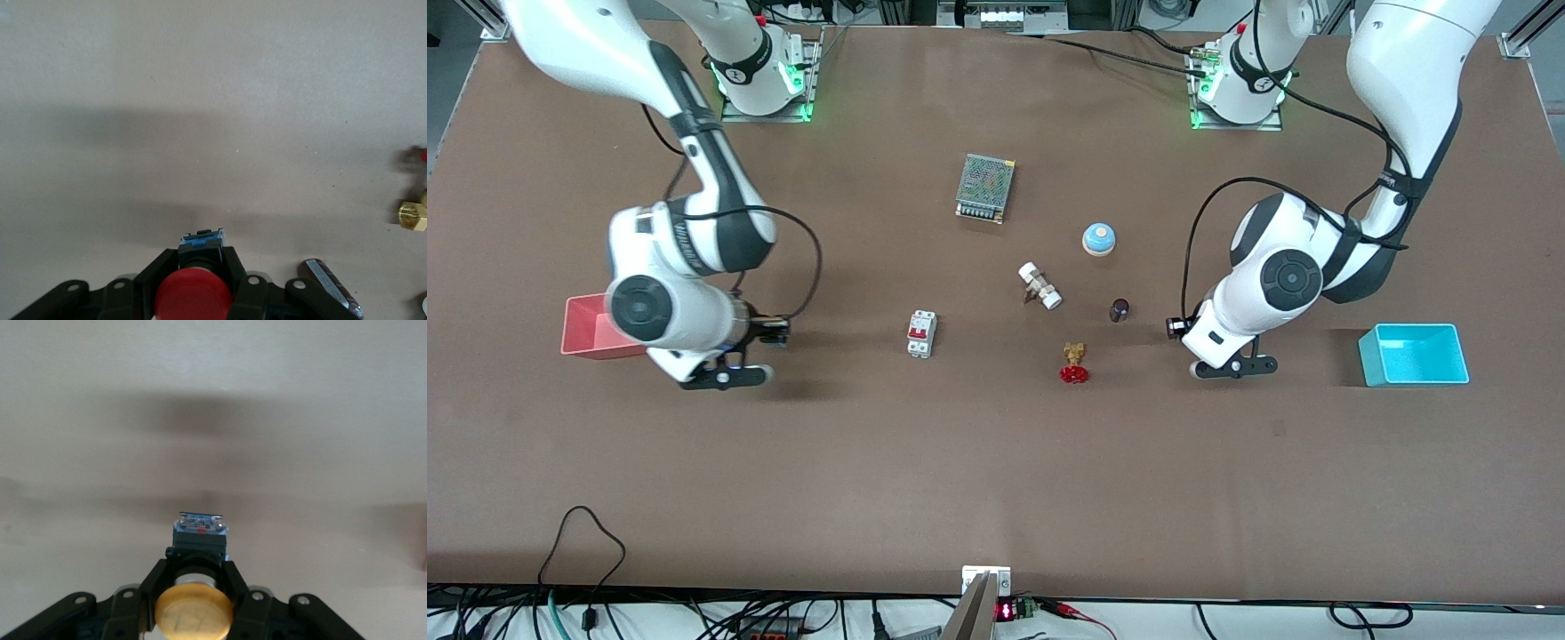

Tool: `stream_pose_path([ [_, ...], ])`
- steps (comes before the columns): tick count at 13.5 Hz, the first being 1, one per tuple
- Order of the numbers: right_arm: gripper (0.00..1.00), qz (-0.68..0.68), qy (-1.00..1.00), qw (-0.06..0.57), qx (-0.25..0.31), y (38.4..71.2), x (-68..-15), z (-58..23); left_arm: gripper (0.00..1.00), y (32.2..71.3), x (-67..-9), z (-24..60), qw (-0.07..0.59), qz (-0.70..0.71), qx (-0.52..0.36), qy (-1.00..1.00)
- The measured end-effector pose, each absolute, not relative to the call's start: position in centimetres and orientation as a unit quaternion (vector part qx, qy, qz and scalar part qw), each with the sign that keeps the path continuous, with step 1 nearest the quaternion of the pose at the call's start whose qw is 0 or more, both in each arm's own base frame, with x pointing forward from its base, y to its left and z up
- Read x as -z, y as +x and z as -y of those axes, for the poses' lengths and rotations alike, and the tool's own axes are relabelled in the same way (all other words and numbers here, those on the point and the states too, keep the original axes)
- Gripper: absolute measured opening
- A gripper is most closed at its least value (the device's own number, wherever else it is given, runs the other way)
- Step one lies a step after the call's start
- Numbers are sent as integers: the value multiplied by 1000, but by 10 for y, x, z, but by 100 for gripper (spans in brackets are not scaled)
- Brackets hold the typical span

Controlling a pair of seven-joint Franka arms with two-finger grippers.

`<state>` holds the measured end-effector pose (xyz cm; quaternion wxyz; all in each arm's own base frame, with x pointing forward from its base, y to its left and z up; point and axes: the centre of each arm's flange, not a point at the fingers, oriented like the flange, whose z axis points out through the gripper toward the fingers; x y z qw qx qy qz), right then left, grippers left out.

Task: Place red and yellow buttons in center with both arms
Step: 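Carry both buttons toward the middle of the table with both grippers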

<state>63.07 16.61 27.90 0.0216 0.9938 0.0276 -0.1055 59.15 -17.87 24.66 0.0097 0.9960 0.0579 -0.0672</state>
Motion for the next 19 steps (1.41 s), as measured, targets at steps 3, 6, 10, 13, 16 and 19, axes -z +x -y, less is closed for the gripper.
stream_pose_path([
  [3, 38, 11, 994, 1, 113, 626, -254, -199, 35, 583, -229, 186, -1, -57, 61, 997],
  [6, 38, 46, 992, 1, 115, 627, -234, -234, 35, 576, -223, 195, -20, -50, 44, 998],
  [10, 38, 70, 990, 4, 121, 636, -214, -233, 41, 569, -211, 197, -7, -51, 28, 998],
  [13, 44, 80, 990, 5, 120, 638, -213, -232, 70, 569, -211, 197, -6, -52, 26, 998],
  [16, 75, 85, 990, 5, 116, 640, -211, -230, 99, 570, -212, 197, -6, -52, 25, 998],
  [19, 100, 85, 993, -13, 76, 661, -249, -236, 100, 578, -234, 192, -13, -56, 12, 998],
])
